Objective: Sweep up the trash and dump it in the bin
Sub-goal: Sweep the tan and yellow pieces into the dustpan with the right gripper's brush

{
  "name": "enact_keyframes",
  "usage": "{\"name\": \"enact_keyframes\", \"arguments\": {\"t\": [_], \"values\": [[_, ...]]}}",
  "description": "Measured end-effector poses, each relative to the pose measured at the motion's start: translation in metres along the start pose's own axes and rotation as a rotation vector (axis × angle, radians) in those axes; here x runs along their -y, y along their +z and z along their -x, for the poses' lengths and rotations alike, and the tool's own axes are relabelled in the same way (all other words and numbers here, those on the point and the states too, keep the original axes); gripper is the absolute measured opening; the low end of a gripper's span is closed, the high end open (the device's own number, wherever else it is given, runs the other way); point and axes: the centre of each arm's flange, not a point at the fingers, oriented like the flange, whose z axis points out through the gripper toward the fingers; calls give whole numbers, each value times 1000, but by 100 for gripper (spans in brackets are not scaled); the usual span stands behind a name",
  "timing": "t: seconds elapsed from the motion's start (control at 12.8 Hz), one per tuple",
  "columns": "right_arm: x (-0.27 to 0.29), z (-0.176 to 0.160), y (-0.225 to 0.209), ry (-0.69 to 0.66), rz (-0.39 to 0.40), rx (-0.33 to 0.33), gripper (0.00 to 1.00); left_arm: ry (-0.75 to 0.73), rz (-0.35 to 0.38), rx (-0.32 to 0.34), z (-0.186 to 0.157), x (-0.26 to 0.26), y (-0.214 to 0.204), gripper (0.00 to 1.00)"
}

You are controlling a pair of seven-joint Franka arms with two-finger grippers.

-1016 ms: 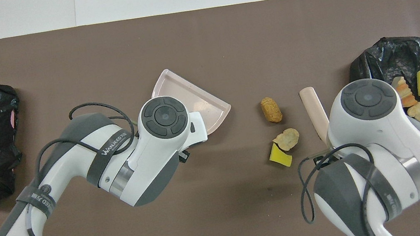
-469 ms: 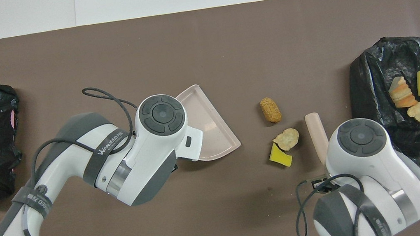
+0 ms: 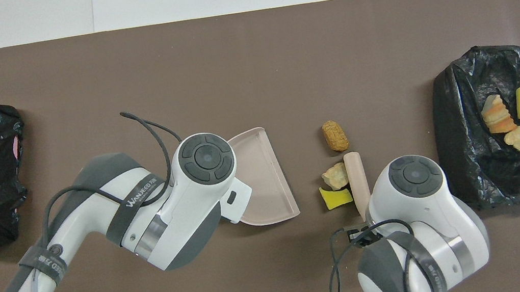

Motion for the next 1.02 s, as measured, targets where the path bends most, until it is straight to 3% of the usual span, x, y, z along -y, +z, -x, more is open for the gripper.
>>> {"name": "enact_keyframes", "arguments": {"t": [0.31, 0.55, 0.86, 1.02], "values": [[71, 6, 11, -41, -125, 35, 26, 76, -45, 34, -10, -55, 4, 33], [111, 13, -7, -71, -212, 45, 26, 95, -72, 59, -7, -77, 3, 33], [116, 13, -47, -102, -236, 56, 26, 88, -73, 60, -3, -78, 6, 33], [89, 16, -84, -141, -227, 45, 26, 63, -67, 50, 4, -66, 12, 33]]}}
